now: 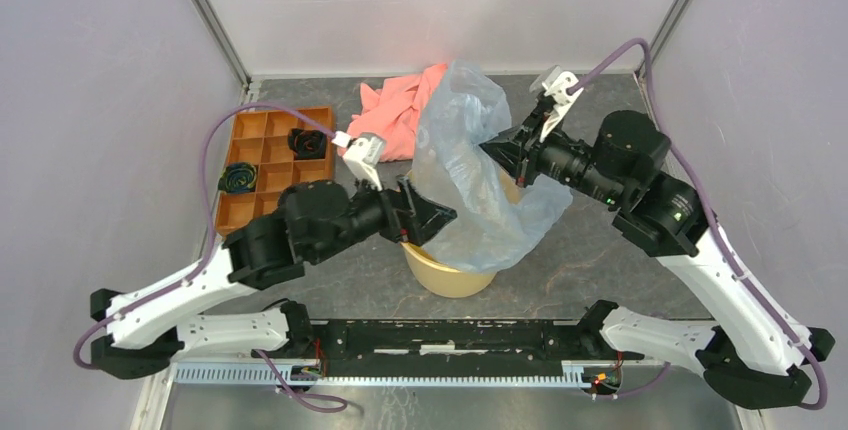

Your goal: Put the trash bags into the trash bin

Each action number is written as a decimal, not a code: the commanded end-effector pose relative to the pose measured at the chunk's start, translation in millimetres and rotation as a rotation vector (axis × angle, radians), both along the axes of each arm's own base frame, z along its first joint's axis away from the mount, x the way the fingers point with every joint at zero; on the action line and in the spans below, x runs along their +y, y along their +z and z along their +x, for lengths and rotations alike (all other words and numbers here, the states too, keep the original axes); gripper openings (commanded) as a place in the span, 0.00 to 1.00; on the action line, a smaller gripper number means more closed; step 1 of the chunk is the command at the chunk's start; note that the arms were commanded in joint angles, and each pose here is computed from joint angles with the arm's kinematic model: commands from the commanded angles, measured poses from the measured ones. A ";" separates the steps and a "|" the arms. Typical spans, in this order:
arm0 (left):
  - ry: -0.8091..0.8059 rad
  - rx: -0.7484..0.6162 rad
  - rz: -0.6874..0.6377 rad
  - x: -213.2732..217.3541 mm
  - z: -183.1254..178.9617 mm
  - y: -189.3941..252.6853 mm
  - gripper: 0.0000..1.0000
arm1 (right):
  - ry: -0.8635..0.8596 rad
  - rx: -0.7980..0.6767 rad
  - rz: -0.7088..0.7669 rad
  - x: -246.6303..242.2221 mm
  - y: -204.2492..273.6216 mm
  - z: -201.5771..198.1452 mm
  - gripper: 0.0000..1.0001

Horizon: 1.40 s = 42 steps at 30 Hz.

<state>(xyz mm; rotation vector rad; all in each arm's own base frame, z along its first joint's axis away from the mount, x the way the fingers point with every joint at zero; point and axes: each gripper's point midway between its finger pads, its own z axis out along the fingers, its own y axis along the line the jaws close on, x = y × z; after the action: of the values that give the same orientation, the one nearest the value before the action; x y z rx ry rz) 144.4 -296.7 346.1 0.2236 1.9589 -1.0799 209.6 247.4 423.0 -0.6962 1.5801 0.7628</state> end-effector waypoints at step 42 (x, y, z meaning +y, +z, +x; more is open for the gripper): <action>0.150 0.153 -0.174 123.5 -40.7 -11.2 1.00 | -0.283 0.422 -0.638 62.1 -284.4 11.5 0.00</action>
<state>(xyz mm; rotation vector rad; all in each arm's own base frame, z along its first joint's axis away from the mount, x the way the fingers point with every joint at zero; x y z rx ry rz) 97.6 -175.1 329.4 -0.0333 1.9895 -1.1858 212.5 283.6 87.2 -0.7884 2.3906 0.0308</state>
